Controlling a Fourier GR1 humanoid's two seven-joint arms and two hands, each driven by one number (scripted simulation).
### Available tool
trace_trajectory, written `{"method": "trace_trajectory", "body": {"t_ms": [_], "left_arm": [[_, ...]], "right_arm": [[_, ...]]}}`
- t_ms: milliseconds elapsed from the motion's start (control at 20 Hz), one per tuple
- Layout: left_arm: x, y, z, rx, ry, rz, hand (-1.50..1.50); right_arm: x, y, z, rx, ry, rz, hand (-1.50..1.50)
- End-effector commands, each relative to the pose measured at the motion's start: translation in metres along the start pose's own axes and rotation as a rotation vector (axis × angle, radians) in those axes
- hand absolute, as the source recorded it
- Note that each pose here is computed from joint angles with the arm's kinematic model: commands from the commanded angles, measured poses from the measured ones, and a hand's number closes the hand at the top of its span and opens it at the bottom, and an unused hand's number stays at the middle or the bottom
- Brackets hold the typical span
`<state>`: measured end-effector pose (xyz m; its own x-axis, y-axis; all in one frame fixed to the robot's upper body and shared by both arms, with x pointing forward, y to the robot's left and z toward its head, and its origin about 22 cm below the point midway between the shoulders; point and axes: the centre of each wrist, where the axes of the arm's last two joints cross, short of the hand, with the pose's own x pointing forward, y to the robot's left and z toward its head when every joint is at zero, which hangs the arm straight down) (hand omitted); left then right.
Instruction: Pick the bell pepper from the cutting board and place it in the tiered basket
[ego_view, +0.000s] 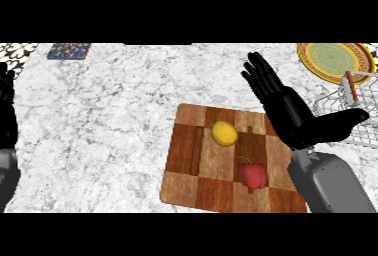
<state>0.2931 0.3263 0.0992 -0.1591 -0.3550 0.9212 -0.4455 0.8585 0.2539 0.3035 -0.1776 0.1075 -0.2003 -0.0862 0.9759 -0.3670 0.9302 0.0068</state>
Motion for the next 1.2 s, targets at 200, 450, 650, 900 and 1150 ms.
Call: {"method": "trace_trajectory", "body": {"t_ms": [200, 450, 650, 900, 1150], "left_arm": [[-0.015, -0.069, 0.060, -0.245, 0.054, 0.095, 0.00], [-0.018, -0.097, 0.074, -0.353, 0.112, 0.152, 0.00], [-0.027, -0.113, 0.087, -0.373, 0.116, 0.158, 0.00], [-0.010, -0.110, 0.080, -0.380, 0.117, 0.153, 0.00], [-0.030, -0.098, 0.091, -0.365, 0.137, 0.144, 0.00]], "right_arm": [[0.049, -0.074, 0.020, 0.045, -0.267, -0.039, 1.50], [-0.027, -0.075, 0.051, -0.028, -0.033, -0.321, -1.50], [-0.020, -0.104, 0.075, 0.216, -0.102, -0.315, -1.50], [0.030, -0.154, 0.116, 0.327, -0.118, -0.085, -1.50], [0.116, -0.151, 0.103, 0.449, 0.010, 0.490, -1.50]]}}
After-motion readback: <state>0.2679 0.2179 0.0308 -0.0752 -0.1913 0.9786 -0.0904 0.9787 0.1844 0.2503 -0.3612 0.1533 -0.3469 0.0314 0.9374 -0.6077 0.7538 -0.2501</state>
